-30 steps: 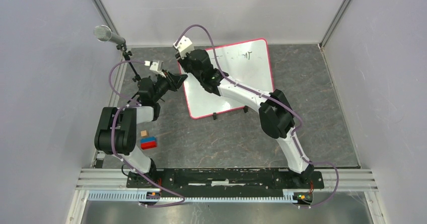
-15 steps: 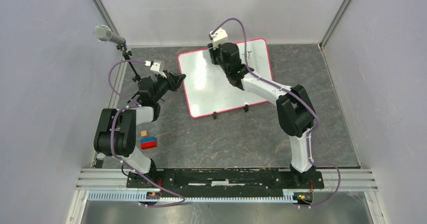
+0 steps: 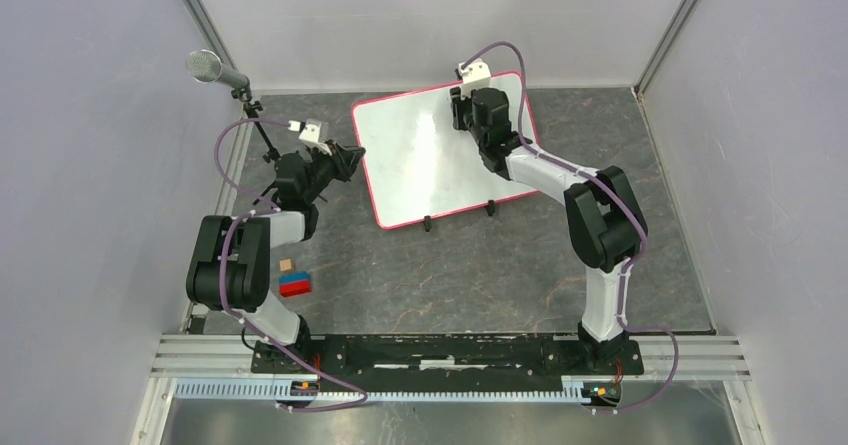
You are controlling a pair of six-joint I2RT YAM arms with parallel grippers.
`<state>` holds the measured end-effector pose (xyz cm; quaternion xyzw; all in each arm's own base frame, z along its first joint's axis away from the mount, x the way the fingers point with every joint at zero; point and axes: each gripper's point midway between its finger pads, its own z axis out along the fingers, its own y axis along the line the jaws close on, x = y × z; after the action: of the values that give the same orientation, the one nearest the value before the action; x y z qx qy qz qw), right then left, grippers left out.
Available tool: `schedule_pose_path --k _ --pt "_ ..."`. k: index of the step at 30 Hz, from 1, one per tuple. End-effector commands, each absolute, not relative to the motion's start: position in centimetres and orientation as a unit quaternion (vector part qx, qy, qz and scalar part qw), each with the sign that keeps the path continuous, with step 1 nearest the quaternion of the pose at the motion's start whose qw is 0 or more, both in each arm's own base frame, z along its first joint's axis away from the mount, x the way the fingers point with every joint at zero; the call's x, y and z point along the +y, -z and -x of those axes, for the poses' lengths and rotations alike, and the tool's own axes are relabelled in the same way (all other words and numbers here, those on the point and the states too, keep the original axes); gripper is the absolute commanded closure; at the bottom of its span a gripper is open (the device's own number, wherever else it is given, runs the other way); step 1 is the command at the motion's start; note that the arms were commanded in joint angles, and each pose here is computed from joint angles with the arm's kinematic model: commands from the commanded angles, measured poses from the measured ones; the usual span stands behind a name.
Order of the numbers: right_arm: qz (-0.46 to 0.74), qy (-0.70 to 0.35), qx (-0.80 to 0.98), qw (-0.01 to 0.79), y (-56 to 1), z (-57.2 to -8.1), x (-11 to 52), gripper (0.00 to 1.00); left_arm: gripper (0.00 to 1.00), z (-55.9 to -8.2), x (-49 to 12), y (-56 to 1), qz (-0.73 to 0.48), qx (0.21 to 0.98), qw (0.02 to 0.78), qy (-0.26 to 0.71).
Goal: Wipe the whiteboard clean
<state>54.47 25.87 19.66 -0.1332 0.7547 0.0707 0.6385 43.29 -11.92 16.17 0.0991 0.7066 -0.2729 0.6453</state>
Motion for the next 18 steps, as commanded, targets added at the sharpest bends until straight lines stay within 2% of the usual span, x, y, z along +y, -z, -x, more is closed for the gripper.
schedule_pose_path --k 1,3,6,14,16,18 --pt "0.155 -0.104 0.754 0.630 -18.8 -51.6 27.8 0.75 0.65 -42.8 -14.6 -17.1 -0.105 0.704 0.620 0.331" --pt "0.156 -0.112 0.752 0.631 -18.2 -50.2 27.9 0.75 0.47 -42.8 -14.0 -17.0 -0.074 0.706 0.627 0.321" --pt "0.157 -0.124 0.746 0.636 -18.5 -48.9 28.0 0.75 0.32 -43.0 -13.4 -16.8 -0.049 0.709 0.627 0.318" --pt "0.188 -0.121 0.728 0.648 -20.1 -46.7 28.9 0.75 0.32 -43.3 -15.2 -15.2 -0.068 0.724 0.580 0.367" --pt "0.201 -0.135 0.722 0.648 -20.2 -46.2 30.0 0.74 0.38 -43.3 -15.2 -15.3 -0.076 0.719 0.585 0.367" --pt "0.223 -0.136 0.711 0.653 -20.6 -45.7 31.5 0.74 0.52 -43.1 -15.0 -15.6 -0.085 0.710 0.595 0.367"
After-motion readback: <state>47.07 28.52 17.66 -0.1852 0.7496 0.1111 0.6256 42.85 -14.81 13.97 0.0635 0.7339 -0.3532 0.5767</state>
